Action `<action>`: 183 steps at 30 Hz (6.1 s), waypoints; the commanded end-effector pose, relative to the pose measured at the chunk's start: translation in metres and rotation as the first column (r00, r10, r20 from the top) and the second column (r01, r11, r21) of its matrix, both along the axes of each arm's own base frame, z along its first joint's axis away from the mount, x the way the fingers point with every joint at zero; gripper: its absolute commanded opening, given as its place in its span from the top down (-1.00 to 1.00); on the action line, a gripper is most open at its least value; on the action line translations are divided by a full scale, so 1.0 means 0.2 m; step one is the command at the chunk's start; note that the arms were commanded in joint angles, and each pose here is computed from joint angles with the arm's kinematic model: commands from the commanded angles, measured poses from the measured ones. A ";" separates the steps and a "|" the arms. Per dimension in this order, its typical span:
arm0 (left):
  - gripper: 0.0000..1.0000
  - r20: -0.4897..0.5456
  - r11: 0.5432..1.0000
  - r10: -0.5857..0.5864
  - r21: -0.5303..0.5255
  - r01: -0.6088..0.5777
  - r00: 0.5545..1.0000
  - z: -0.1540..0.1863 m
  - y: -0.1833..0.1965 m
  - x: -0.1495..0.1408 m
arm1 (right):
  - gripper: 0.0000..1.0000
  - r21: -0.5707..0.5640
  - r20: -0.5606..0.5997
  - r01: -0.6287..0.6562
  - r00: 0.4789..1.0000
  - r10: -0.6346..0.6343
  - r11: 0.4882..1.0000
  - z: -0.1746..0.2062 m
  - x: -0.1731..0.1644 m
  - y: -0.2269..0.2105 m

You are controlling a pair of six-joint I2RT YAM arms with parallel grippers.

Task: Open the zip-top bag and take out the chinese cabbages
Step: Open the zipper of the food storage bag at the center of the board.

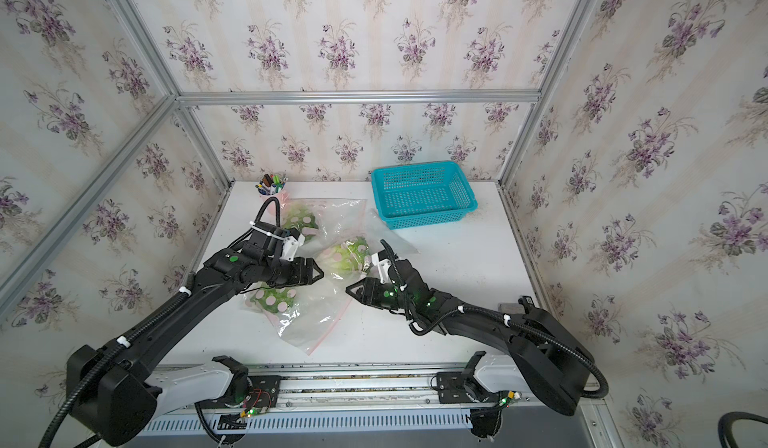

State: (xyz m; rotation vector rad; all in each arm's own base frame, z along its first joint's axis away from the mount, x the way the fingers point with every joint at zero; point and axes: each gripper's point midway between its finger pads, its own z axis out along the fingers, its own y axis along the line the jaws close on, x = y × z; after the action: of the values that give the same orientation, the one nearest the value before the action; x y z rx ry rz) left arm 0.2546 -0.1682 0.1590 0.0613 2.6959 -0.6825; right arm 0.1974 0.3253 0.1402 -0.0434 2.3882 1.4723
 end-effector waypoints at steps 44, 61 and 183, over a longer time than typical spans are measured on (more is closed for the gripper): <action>-0.56 -0.002 1.000 -0.009 -0.003 0.009 1.000 -0.03 -0.01 0.01 | 0.06 0.106 -0.101 0.145 0.986 -0.134 0.984 0.03 0.05 -0.03; -0.57 -0.005 1.000 -0.011 -0.005 0.011 1.000 -0.03 -0.02 0.01 | 0.08 0.113 -0.121 0.119 0.987 -0.106 0.986 0.04 0.02 0.01; 0.05 0.263 0.944 -0.239 0.289 0.160 0.935 0.04 -0.33 -0.07 | 1.00 0.071 -0.330 0.238 0.922 -0.203 0.969 0.12 0.22 0.15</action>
State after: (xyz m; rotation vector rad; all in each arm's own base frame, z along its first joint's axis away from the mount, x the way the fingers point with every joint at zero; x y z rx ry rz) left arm 0.2389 -0.2349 0.1684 0.4805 2.4922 -0.3493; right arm 0.2405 0.3536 0.1577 0.5190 2.4718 1.5737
